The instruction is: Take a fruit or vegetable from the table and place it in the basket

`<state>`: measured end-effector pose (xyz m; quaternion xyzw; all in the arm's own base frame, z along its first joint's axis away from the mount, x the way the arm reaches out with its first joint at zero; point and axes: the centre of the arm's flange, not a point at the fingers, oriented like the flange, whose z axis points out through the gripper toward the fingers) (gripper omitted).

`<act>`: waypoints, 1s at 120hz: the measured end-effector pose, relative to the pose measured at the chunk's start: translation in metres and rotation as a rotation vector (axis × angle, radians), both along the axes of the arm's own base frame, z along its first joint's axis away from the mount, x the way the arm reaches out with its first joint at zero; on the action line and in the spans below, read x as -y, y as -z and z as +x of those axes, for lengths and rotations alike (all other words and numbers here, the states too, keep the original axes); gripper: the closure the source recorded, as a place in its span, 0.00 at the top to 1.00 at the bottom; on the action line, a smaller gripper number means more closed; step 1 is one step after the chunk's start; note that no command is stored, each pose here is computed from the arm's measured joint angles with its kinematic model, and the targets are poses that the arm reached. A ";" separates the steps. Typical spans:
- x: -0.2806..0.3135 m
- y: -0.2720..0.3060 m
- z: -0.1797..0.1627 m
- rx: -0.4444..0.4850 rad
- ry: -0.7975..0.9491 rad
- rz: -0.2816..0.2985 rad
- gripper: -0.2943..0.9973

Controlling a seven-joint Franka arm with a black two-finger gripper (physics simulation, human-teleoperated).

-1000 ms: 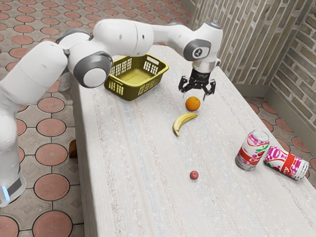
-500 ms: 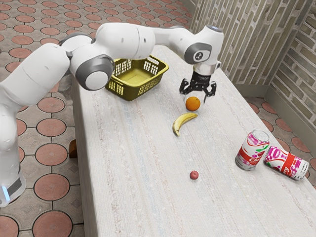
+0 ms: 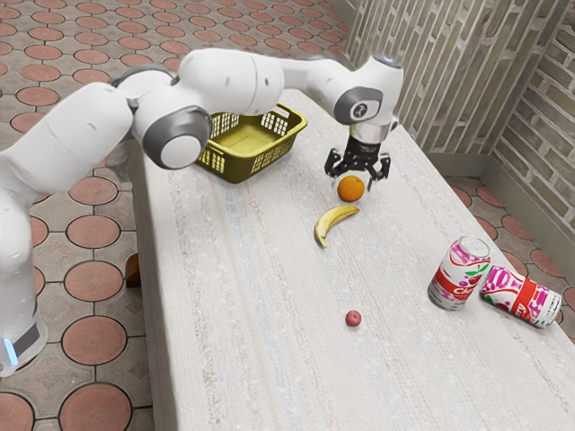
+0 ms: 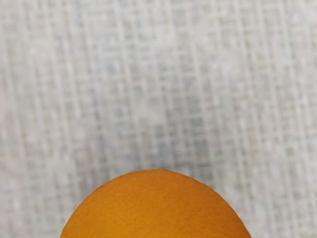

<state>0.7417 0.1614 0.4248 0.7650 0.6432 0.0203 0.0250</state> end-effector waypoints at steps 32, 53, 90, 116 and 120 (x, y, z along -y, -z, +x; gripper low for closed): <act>0.000 0.009 0.003 0.003 0.001 0.001 0.55; 0.004 -0.054 -0.014 0.048 0.008 0.004 0.50; -0.028 -0.173 -0.152 0.021 -0.064 0.007 0.50; -0.095 -0.170 -0.189 -0.018 -0.164 0.017 0.50; -0.097 -0.169 -0.190 -0.021 -0.165 0.016 0.50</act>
